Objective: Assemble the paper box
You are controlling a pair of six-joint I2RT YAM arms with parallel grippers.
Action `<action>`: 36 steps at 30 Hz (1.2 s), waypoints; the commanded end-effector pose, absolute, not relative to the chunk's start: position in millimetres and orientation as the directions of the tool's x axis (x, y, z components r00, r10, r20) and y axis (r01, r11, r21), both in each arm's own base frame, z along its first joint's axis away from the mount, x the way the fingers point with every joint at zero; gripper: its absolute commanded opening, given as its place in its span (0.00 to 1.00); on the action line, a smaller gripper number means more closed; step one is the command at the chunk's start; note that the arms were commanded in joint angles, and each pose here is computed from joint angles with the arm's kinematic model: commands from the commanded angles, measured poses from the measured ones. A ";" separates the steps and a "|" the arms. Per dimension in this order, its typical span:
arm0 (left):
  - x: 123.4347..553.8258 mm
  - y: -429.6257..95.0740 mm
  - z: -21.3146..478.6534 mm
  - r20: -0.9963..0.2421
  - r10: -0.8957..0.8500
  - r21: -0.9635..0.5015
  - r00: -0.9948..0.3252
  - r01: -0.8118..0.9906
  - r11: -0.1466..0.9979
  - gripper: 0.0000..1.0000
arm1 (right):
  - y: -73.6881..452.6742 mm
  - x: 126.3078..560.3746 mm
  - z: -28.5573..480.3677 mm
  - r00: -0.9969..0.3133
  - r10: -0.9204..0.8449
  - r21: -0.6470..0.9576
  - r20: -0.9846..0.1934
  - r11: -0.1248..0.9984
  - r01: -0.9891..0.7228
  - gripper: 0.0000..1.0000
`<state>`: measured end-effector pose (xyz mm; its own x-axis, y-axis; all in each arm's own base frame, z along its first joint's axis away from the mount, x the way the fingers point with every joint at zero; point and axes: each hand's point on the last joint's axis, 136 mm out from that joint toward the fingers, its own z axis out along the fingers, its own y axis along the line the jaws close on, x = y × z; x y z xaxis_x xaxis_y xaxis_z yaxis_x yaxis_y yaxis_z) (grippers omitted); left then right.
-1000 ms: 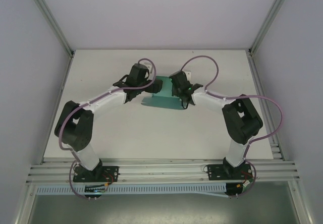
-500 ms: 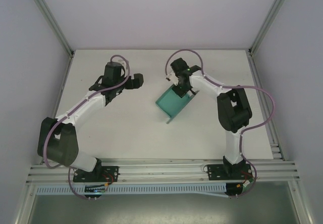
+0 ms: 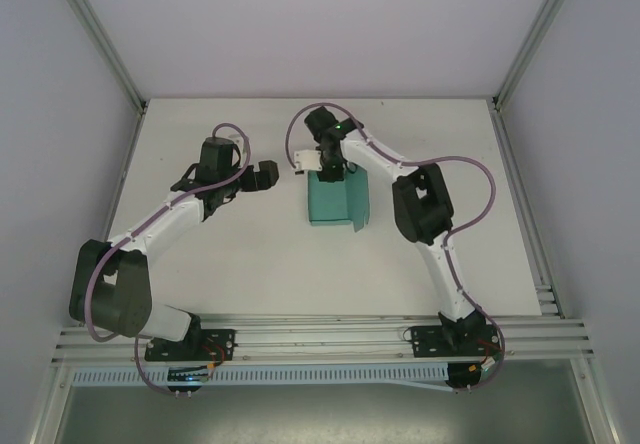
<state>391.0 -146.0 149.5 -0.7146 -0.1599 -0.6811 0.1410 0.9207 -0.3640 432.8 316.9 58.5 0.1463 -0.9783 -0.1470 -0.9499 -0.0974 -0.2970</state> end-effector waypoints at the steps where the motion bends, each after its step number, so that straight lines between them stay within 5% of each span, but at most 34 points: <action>1: 392.7 -148.3 149.5 -0.677 -0.183 -0.396 -0.713 0.143 0.907 0.99 | 321.7 425.2 51.7 0.207 -0.972 -0.275 -0.109 -0.170 -0.946 0.25; 4: 392.2 -147.1 145.1 -0.670 -0.180 -0.389 -0.721 0.134 0.912 0.98 | 323.7 427.0 60.6 0.179 -0.975 -0.286 -0.131 -0.136 -0.948 0.47; 14: 388.5 -146.4 151.1 -0.687 -0.181 -0.391 -0.703 0.148 0.908 0.99 | 343.4 433.0 180.9 -0.003 -0.889 -0.439 -0.458 0.229 -0.869 0.76; 18: 396.1 -155.4 155.1 -0.696 -0.151 -0.393 -0.702 0.197 0.898 0.98 | 326.3 429.4 195.6 -0.103 -0.853 -0.445 -0.511 0.365 -0.818 0.77; 22: 410.1 -165.9 153.8 -0.688 -0.104 -0.384 -0.718 0.239 0.892 0.98 | 282.9 435.6 228.5 -0.391 -0.638 -0.386 -0.664 0.739 -0.552 0.77; 25: 416.3 -168.8 143.4 -0.669 -0.085 -0.378 -0.738 0.240 0.894 0.99 | 249.8 403.9 231.3 -0.549 -0.400 -0.211 -0.734 0.902 -0.376 0.80; 30: 418.4 -169.2 126.7 -0.645 -0.056 -0.360 -0.762 0.239 0.902 0.98 | 218.1 355.6 195.1 -0.682 -0.166 -0.002 -0.712 0.972 -0.235 0.81; 34: 421.7 -171.7 131.5 -0.649 -0.043 -0.356 -0.760 0.253 0.899 0.98 | 214.9 352.2 176.1 -0.728 -0.193 0.021 -0.658 0.961 -0.275 0.80; 36: 420.7 -171.3 132.7 -0.651 -0.046 -0.359 -0.758 0.253 0.899 0.98 | 214.2 358.5 166.9 -0.758 -0.189 0.064 -0.624 0.955 -0.291 0.70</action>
